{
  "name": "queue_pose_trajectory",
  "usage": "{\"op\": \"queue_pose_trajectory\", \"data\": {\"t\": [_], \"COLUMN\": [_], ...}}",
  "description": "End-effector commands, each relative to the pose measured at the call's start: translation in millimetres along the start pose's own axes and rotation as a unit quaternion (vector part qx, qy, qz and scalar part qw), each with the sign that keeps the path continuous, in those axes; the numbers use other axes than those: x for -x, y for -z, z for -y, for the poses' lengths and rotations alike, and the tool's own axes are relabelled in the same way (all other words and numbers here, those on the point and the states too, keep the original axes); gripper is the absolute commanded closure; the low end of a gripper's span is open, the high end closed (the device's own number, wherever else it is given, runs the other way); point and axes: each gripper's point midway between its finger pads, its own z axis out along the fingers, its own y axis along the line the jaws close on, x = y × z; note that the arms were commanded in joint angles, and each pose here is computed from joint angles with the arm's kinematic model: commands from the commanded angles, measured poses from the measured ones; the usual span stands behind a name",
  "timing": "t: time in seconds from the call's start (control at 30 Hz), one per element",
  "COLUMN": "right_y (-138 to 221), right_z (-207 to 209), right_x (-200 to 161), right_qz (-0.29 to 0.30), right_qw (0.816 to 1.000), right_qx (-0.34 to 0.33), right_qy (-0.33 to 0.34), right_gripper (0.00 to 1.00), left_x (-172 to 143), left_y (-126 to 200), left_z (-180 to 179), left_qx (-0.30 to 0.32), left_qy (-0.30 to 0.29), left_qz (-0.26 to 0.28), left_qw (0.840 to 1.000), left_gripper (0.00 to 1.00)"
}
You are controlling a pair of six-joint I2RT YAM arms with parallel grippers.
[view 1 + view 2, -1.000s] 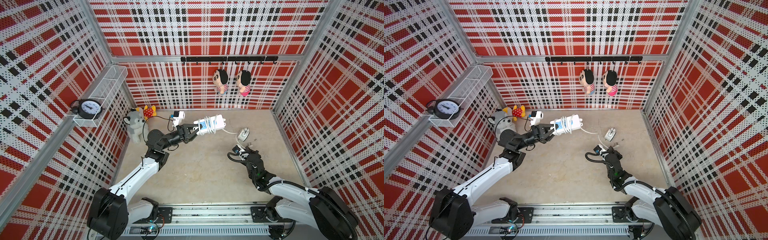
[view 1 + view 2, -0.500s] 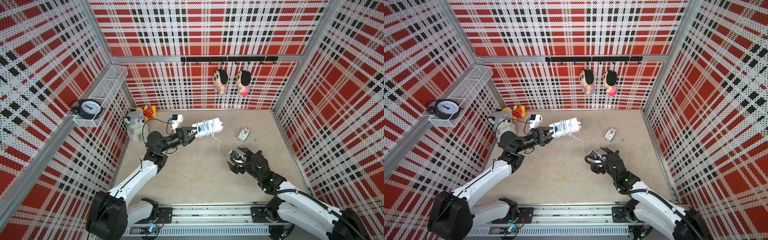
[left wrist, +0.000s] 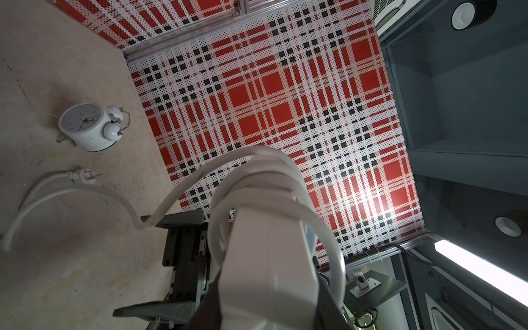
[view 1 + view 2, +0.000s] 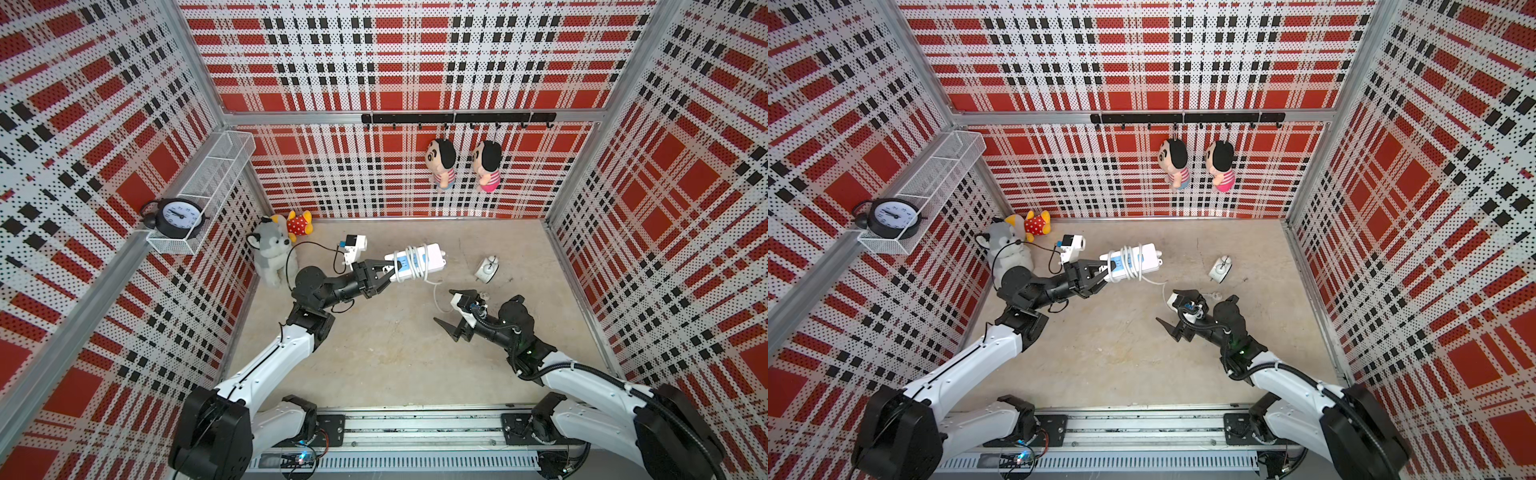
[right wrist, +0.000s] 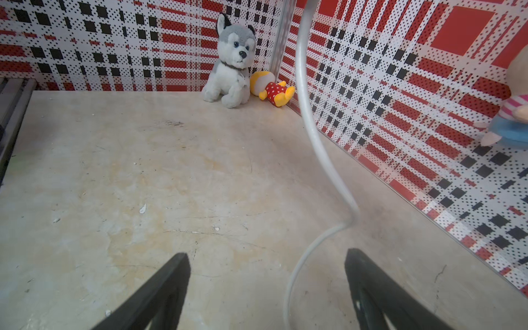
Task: Unwrap the cord wrapped around the power strip
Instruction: Unwrap the power cord from the power strip.
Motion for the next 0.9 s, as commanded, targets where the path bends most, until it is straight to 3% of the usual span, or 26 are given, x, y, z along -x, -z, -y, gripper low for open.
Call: {"op": "queue_pose_trajectory", "data": {"t": [0.0,0.13,0.33,0.7,0.87], "right_y": [-5.9,-4.2,-20.1,-28.5,-25.2], "right_z": [19.6,35.8,32.5,42.8,64.6], "right_x": [49.5,58.4,51.7,61.1,91.2], "right_qz": [0.093,0.117,0.096,0.112,0.138], "right_qw": [0.995,0.991,0.991,0.989,0.984], "right_qx": [-0.019,-0.032,0.003,-0.012,-0.047], "right_qy": [0.041,0.063,0.092,0.096,0.104], "right_gripper": [0.17,0.22,0.39,1.00,1.00], "left_x": [-6.1,-9.5,-17.4,-24.0,-31.1], "left_y": [2.3,4.3,3.7,4.2,12.7], "left_z": [29.7,29.8,30.8,28.9,15.7], "left_qx": [-0.033,-0.032,-0.035,-0.031,-0.019], "left_qy": [-0.049,-0.046,-0.046,-0.045,-0.038], "left_qz": [-0.006,-0.005,-0.006,-0.013,-0.004], "left_qw": [0.998,0.998,0.998,0.998,0.999], "left_gripper": [1.00,1.00,1.00,1.00,1.00]}}
